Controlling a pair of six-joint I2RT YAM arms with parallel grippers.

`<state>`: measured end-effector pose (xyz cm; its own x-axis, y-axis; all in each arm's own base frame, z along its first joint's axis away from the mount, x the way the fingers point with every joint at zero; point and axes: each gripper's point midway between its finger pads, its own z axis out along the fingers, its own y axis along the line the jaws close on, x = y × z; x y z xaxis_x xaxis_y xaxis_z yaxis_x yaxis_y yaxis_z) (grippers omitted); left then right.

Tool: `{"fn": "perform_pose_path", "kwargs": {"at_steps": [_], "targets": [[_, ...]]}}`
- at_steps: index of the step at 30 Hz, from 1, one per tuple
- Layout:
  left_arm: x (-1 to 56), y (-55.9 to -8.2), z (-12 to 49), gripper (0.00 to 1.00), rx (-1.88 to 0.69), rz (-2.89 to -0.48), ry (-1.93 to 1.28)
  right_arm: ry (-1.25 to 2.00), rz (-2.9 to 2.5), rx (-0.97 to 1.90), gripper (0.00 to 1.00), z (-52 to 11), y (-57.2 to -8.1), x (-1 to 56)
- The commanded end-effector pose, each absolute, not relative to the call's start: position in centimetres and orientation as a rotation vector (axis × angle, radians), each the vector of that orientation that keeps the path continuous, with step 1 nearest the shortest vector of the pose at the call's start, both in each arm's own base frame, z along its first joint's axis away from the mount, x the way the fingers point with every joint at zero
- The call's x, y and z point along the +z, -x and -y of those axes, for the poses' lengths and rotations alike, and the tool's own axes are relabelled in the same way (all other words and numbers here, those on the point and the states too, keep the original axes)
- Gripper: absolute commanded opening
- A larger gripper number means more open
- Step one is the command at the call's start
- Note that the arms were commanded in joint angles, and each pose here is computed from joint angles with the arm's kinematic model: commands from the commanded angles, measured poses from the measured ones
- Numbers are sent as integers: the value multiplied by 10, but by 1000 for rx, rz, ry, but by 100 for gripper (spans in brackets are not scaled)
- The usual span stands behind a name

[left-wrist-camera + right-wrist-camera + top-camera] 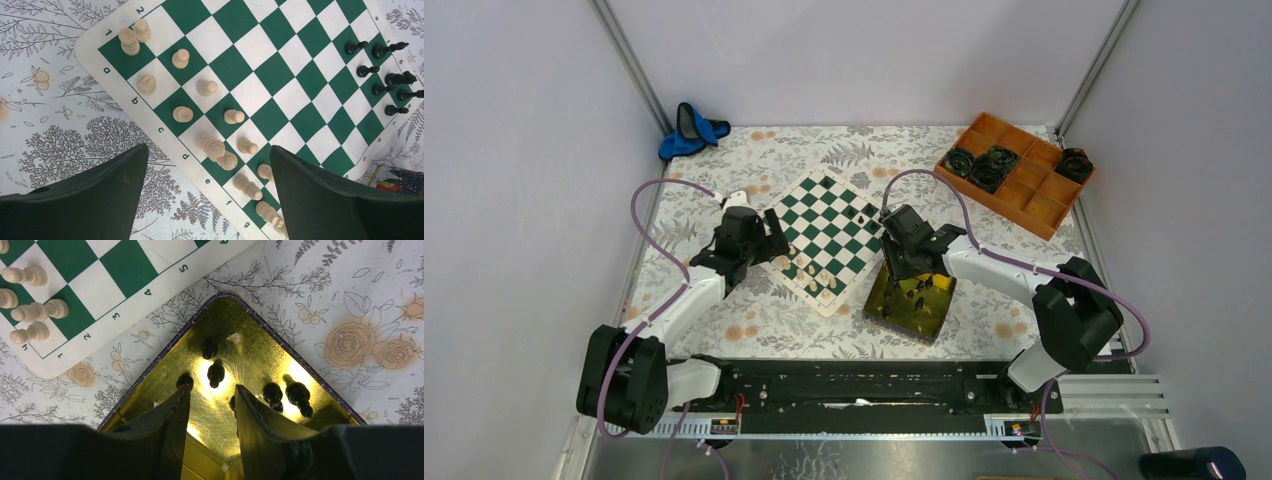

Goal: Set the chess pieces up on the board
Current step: Pick up the chess piece from the storage box.

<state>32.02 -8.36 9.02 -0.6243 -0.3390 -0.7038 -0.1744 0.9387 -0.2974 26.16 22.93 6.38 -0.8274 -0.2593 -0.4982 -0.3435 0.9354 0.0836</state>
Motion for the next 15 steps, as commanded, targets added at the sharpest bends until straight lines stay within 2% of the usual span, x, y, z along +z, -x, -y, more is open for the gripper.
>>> {"fn": "perform_pose_path", "kwargs": {"at_steps": [1,15], "targets": [[99,-329,83,99,-232,-2219,345,430,-2586,283,44,-242,-262,68],[98,-329,83,99,-230,-2222,344,451,-2636,263,37,-241,-254,46]]}}
